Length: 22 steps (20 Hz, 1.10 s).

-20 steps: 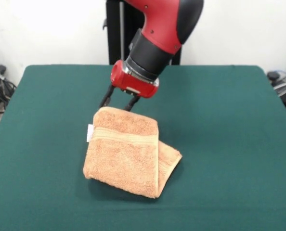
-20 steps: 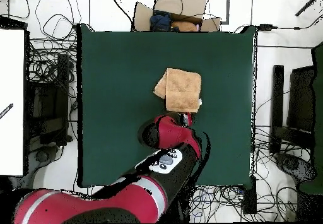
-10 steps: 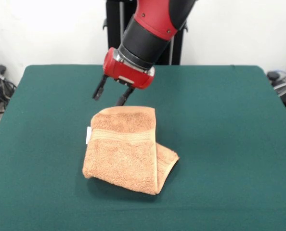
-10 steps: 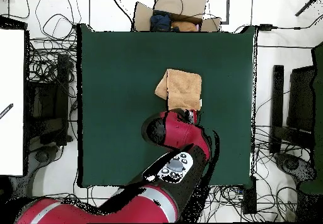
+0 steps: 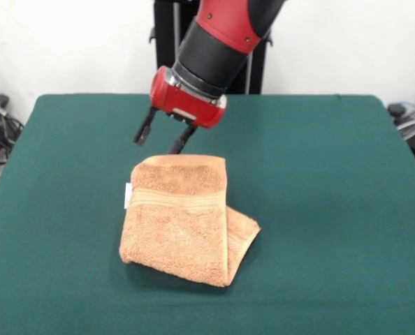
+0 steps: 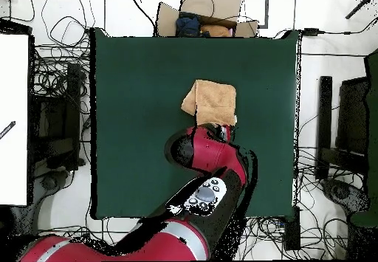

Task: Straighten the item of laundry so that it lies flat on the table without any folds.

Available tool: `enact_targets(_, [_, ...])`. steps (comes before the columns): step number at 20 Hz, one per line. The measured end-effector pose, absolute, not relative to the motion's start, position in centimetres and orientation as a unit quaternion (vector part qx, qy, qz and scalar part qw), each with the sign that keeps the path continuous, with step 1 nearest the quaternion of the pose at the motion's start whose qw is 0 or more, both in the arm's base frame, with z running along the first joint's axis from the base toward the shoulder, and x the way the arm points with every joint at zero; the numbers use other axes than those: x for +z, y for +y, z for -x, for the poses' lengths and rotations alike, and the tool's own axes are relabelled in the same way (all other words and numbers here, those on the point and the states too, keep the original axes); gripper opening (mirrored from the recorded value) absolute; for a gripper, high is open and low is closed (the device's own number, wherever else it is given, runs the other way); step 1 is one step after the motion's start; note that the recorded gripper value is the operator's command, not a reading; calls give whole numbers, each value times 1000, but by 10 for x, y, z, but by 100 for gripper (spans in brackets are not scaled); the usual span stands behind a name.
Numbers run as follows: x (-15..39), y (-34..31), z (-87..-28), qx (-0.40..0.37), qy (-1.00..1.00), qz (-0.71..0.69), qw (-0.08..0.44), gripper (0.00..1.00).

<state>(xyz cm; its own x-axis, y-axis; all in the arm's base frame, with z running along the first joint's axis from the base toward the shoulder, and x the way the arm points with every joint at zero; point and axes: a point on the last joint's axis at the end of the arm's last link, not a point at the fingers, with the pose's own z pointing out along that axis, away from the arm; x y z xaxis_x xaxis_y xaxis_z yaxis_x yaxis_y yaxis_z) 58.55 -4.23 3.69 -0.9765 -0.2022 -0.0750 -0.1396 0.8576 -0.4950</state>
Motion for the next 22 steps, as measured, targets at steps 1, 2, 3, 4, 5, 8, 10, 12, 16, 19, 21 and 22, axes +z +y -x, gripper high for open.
enact_targets(1, [37, -42, -585, -252, 962, 89, 62, 100])
enact_targets(2, [35, -42, -585, -250, 962, 89, 61, 100])
enact_targets(3, [34, -41, -585, -248, 963, 89, 61, 100])
enact_targets(4, [33, -40, -585, -246, 963, 88, 61, 100])
enact_targets(5, [28, -39, -585, -237, 966, 84, 61, 100])
enact_targets(8, [10, -41, -584, -208, 974, 67, 61, 100])
enact_targets(10, [-3, -45, -583, -190, 978, 53, 64, 100])
enact_targets(12, [-16, -50, -581, -172, 982, 38, 68, 100])
enact_targets(16, [-34, -55, -579, -144, 987, 17, 75, 100])
enact_targets(19, [-34, -56, -578, -140, 987, 16, 80, 0])
enact_targets(21, [-31, -57, -579, -141, 986, 17, 86, 0])
enact_targets(22, [-31, -57, -579, -142, 986, 17, 86, 0])
